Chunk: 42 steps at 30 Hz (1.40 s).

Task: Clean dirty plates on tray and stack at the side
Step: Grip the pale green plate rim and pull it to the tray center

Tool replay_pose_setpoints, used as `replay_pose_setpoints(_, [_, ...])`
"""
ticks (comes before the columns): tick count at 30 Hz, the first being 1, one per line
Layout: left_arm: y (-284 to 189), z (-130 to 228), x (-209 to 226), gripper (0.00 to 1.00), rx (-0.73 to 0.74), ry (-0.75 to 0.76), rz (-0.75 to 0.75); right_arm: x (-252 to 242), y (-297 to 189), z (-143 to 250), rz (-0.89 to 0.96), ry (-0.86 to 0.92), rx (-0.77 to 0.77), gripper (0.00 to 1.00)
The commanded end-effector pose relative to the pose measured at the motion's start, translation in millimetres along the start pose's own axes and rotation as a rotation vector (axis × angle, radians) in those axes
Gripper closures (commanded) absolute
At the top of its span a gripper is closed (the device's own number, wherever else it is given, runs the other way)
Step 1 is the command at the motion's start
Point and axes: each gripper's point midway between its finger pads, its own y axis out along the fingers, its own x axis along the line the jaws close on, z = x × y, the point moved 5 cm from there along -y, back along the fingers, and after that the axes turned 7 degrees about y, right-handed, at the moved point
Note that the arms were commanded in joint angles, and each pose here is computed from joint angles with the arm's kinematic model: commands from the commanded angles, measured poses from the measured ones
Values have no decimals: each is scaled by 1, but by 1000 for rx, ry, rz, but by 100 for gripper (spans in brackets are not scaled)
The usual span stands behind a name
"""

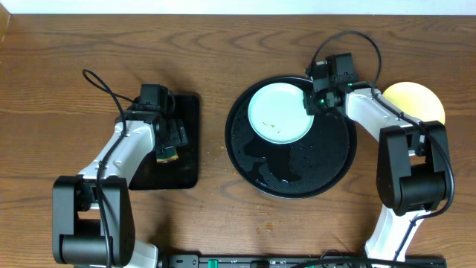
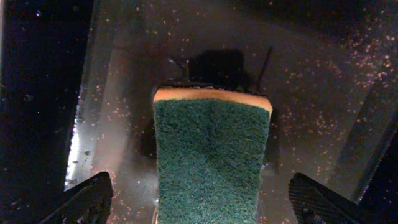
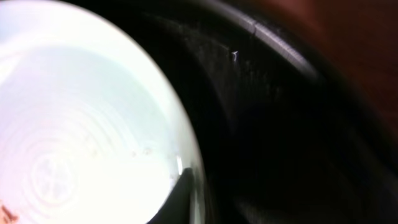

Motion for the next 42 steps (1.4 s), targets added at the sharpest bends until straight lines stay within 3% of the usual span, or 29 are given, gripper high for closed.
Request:
replay_pose_setpoints(1, [0,0,3,10,-2,1,-17,6,-7,3,-23,1,22,99])
replay_pose_setpoints(8, [0,0,3,10,-1,1,-18,12,-75,13,9,210,60,99])
replay_pose_setpoints(14, [0,0,3,10,-2,1,-17,2,-119,51,204,489,172,99])
replay_pose_setpoints(22, [0,0,3,10,-2,1,-17,4,-113,71,239,600,224,99])
replay_pose_setpoints(29, [0,0,3,10,-2,1,-17,-2,-88,76,238,823,135,99])
replay_pose_setpoints(34, [0,0,3,10,-2,1,-17,-6,-73,86,220,790,117,97])
replay_pose_setpoints(37, [0,0,3,10,-2,1,-17,-6,-74,82,202,639,117,82])
replay_pose_setpoints(40, [0,0,3,10,-2,1,-17,0,-78,73,149,461,121,74])
replay_pose_setpoints(42, [0,0,3,10,-1,1,-18,7,-80,67,85,317,125,58])
